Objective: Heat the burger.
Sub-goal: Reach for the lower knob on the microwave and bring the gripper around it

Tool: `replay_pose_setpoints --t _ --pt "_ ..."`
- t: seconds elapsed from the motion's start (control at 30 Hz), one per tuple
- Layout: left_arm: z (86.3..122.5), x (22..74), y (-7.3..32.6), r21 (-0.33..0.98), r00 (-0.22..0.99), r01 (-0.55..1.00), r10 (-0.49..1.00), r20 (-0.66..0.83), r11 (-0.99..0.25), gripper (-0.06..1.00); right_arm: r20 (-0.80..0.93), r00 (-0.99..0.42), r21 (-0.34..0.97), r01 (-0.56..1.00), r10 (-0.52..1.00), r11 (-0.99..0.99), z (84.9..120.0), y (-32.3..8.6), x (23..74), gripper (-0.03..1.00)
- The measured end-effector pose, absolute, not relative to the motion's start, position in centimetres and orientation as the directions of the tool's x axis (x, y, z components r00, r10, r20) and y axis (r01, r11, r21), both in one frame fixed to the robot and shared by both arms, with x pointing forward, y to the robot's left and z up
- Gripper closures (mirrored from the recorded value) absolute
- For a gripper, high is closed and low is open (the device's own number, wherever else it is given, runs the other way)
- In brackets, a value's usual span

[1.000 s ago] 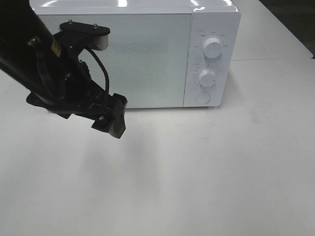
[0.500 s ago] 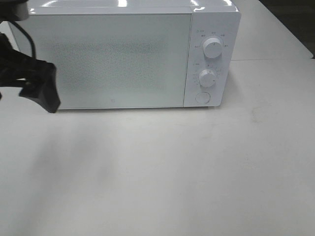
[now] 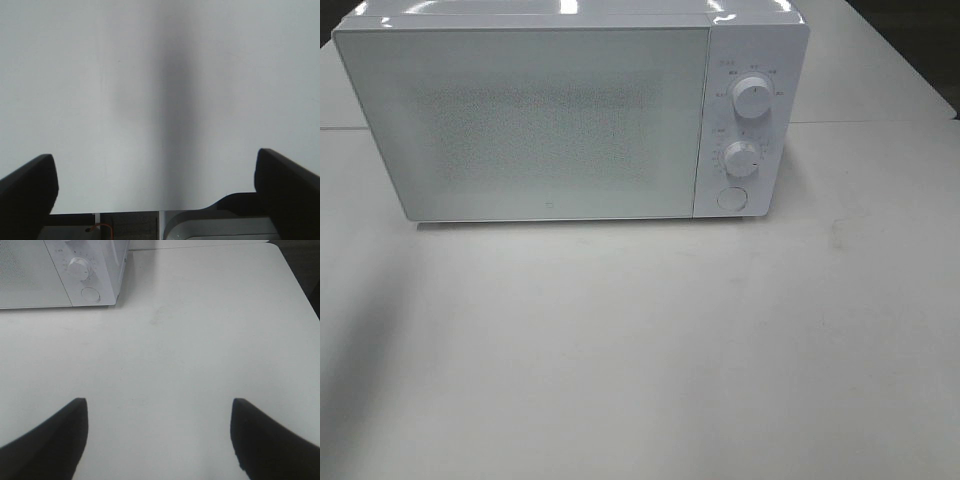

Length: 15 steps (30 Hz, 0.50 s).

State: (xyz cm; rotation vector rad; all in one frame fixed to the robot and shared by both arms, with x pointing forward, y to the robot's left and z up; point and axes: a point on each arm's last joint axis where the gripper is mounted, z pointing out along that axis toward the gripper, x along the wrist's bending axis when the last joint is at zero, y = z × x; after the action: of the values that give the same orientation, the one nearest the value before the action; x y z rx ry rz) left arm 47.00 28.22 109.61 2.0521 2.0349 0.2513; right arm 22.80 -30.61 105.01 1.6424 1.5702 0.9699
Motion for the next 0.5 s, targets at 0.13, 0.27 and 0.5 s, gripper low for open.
replay_pose_setpoints --t 0.13,0.27,0.5 --pt "110.5 44.9 30.0 0.330 -0.035 0.943 0.999 -0.015 0.038 -0.05 0.070 0.005 0.858 0.509 0.998 -0.063 105.0 -30.6 22.8 0.21" --pt "109.5 42.9 30.6 0.314 -0.055 0.948 0.998 -0.010 0.056 -0.05 0.070 0.005 0.858 0.509 0.998 -0.063 105.0 -30.6 22.8 0.21" --pt "106.2 37.9 30.6 0.299 -0.058 0.952 0.998 -0.013 0.060 -0.05 0.070 0.005 0.858 0.509 0.998 -0.063 105.0 -30.6 22.8 0.21"
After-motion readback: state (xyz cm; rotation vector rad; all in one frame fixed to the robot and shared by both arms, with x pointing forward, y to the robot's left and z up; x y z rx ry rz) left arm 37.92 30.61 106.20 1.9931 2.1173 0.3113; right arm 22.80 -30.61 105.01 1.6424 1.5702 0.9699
